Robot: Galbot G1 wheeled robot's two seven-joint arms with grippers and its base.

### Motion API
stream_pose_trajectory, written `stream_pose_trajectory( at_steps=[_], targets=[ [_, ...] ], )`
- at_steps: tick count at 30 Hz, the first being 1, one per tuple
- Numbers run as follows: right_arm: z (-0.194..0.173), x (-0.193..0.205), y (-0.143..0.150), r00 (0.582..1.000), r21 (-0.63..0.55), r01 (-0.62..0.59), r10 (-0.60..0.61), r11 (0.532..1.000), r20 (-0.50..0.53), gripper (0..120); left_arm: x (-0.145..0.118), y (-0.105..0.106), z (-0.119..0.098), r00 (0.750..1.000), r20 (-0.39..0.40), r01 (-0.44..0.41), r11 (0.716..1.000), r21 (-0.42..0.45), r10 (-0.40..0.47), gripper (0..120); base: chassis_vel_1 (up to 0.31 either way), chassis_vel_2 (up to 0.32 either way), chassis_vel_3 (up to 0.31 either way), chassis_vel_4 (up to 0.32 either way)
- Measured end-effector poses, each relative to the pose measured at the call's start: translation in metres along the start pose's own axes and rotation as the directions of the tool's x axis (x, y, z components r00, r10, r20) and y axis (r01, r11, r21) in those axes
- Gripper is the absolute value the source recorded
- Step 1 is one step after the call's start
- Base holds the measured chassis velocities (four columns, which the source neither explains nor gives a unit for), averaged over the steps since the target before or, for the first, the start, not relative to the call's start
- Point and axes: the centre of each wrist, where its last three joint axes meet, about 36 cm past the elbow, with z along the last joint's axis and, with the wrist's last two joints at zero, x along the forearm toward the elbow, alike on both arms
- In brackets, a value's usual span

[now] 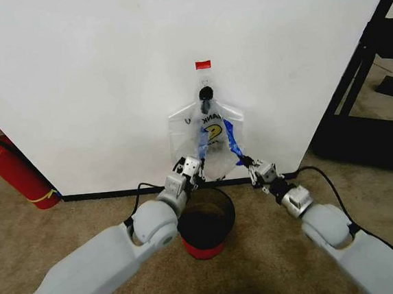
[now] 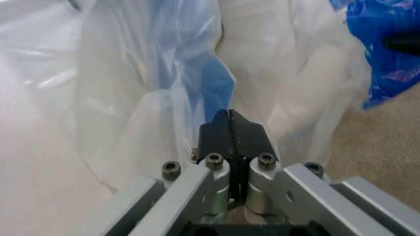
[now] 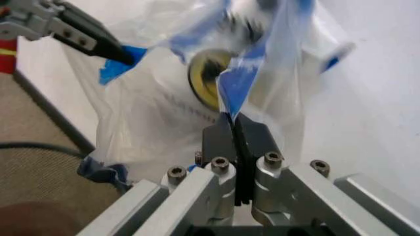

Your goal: Pick up the garbage bag from the wall and place it over the trash bin.

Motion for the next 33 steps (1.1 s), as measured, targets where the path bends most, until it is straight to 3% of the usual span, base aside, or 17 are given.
stream_pose_trajectory(
  at_steps=[23,30,33],
  targets=[
    [0.006,0.020,0.027,0.998,-0.004,0.062,-0.063,0.998,-0.020,0,0.052,0.003,0.038,0.998,-0.049,0.042,0.999,0.006,-0.042,0,0.000,0.000,0.000,0.000],
    [-0.005,0.018,0.023,0.999,-0.018,0.045,-0.045,0.999,0.009,0,0.055,0.009,0.028,0.998,-0.014,0.054,0.999,0.001,-0.054,0,0.000,0.000,0.000,0.000],
    [-0.034,0.014,0.006,0.998,-0.042,0.001,0.002,0.999,0.062,0,0.064,0.017,-0.003,0.996,0.070,0.059,0.998,0.013,-0.060,0,0.000,0.000,0.000,0.000]
  ],
)
